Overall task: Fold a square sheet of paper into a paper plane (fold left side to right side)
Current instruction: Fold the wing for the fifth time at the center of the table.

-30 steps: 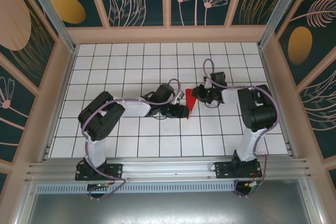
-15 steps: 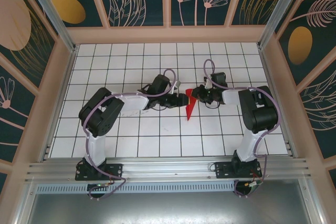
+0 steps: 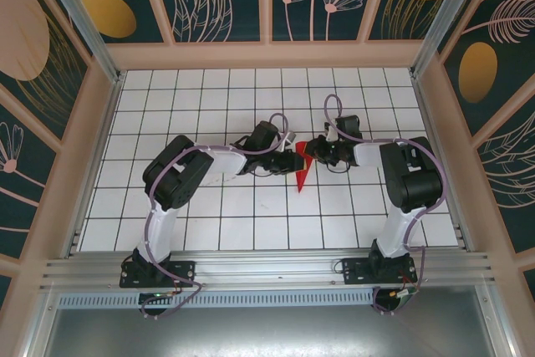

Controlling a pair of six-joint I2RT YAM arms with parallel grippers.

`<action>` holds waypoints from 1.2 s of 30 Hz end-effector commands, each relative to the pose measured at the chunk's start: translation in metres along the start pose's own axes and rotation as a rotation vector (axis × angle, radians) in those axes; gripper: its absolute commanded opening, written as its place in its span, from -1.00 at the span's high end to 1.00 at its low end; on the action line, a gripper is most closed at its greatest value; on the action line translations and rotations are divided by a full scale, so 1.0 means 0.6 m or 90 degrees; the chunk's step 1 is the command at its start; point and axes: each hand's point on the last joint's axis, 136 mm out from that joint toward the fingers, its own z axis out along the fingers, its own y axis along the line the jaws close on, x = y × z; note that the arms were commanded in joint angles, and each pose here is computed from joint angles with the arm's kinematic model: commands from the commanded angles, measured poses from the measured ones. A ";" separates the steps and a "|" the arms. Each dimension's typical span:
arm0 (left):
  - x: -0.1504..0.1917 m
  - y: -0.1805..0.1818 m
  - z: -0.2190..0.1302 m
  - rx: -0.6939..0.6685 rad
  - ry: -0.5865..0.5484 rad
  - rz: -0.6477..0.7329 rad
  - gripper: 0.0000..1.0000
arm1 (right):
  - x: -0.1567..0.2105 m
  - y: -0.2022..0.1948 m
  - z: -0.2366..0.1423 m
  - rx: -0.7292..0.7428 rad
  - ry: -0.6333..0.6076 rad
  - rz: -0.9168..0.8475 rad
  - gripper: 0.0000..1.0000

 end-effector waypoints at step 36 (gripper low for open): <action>0.003 -0.027 -0.028 0.059 -0.063 -0.005 0.94 | -0.051 0.037 -0.050 -0.062 -0.036 0.011 -0.59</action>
